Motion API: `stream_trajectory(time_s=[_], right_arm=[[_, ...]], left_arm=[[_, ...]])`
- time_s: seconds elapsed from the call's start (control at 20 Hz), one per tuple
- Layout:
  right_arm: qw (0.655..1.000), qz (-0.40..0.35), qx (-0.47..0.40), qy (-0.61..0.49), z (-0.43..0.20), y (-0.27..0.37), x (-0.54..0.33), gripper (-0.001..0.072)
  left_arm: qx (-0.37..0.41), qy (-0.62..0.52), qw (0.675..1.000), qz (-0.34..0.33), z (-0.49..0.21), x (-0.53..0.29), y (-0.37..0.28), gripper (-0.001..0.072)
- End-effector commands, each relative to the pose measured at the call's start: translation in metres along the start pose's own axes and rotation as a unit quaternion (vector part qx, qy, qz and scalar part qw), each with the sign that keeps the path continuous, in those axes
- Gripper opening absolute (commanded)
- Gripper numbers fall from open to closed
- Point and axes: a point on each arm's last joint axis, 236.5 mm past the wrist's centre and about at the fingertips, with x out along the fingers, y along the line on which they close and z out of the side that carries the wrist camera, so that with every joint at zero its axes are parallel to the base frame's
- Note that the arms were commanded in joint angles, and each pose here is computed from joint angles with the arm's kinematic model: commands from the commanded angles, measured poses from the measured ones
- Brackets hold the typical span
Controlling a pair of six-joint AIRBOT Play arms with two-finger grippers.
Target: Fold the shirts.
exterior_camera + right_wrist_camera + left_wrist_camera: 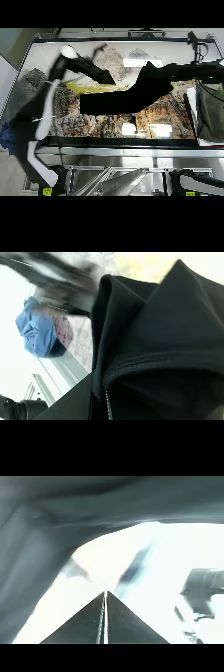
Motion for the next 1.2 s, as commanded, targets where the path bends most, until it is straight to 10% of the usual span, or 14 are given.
stream_trajectory(time_s=[0.0,0.35,0.5,0.85,1.15], right_arm=[[0.999,0.010,-0.016,-0.027,0.010,0.027,0.065,0.0021],[0.995,-0.057,-0.009,-0.079,-0.081,0.027,0.323,0.0028],[0.998,-0.048,-0.031,-0.019,-0.154,0.036,0.378,0.0665],[0.994,-0.008,-0.097,0.042,-0.072,0.039,0.251,0.0663],[0.976,-0.192,0.081,0.068,-0.035,-0.142,0.098,0.0662]], left_arm=[[0.122,-0.165,0.978,-0.044,0.011,-0.147,-0.104,0.0016],[0.193,-0.318,0.923,0.101,-0.039,-0.266,-0.175,0.0016],[0.177,-0.320,0.925,0.101,-0.058,-0.253,-0.172,0.0016],[0.135,-0.343,0.925,0.098,-0.072,-0.238,-0.153,0.0016],[0.135,-0.328,0.930,0.091,-0.078,-0.232,-0.155,0.0016]])
